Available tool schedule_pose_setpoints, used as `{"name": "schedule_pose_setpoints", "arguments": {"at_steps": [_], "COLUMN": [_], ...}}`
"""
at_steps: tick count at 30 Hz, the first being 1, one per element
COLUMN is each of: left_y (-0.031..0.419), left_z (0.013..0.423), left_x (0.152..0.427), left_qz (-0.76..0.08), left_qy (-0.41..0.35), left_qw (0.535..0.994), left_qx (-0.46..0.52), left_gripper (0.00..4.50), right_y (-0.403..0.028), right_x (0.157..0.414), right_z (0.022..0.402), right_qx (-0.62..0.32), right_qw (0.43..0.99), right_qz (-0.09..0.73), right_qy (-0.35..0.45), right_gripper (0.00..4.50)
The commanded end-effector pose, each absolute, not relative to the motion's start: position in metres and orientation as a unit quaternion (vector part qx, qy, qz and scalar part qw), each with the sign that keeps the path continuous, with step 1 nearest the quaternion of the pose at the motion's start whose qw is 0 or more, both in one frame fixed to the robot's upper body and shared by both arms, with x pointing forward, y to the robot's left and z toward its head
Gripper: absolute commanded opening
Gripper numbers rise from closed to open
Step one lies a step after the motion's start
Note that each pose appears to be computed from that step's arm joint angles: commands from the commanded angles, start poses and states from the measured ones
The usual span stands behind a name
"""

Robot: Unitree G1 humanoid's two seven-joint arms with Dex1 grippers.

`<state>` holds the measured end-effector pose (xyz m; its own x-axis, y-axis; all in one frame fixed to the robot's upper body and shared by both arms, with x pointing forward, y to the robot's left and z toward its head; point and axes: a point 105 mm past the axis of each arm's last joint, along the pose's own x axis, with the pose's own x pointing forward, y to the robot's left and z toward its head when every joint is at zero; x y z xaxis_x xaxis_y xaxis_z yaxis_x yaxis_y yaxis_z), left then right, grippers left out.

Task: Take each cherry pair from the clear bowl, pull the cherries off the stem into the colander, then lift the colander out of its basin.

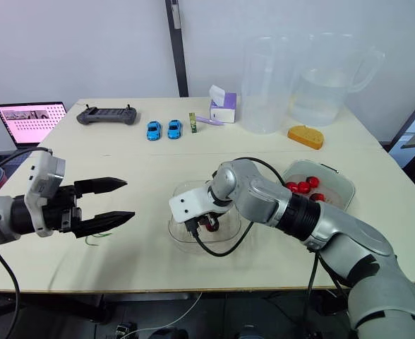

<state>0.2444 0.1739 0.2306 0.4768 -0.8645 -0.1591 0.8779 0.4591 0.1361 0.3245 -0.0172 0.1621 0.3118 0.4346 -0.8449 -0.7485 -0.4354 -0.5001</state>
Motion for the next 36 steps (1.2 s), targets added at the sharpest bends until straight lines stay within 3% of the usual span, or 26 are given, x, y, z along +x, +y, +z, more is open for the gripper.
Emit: {"name": "schedule_pose_setpoints", "arguments": {"at_steps": [1,7,10,14,30,33,36], "left_y": [0.171,0.168,0.167,0.166,0.167,0.167,0.167], "left_z": [0.238,0.238,0.237,0.235,0.228,0.228,0.227], "left_x": [0.244,0.242,0.240,0.243,0.248,0.248,0.248], "left_qz": [-0.515,-0.529,-0.535,-0.540,-0.548,-0.548,-0.547], "left_qy": [0.017,0.020,0.025,0.027,0.035,0.035,0.035], "left_qw": [0.850,0.841,0.837,0.834,0.827,0.828,0.828], "left_qx": [0.109,0.110,0.111,0.112,0.119,0.118,0.117], "left_gripper": [4.50,4.50,4.50,4.50,4.50,4.50,4.50], "right_y": [-0.013,-0.030,-0.042,-0.052,-0.050,-0.048,-0.047], "right_x": [0.324,0.313,0.315,0.322,0.328,0.327,0.327], "right_z": [0.190,0.210,0.210,0.186,0.142,0.140,0.139], "right_qx": [-0.630,-0.525,-0.441,-0.388,-0.362,-0.359,-0.360], "right_qw": [0.526,0.609,0.683,0.733,0.755,0.755,0.754], "right_qz": [0.566,0.574,0.532,0.462,0.409,0.411,0.412], "right_qy": [0.085,0.156,0.237,0.313,0.363,0.364,0.363], "right_gripper": [4.41,4.41,4.41,4.41,4.41,3.49,2.12]}}
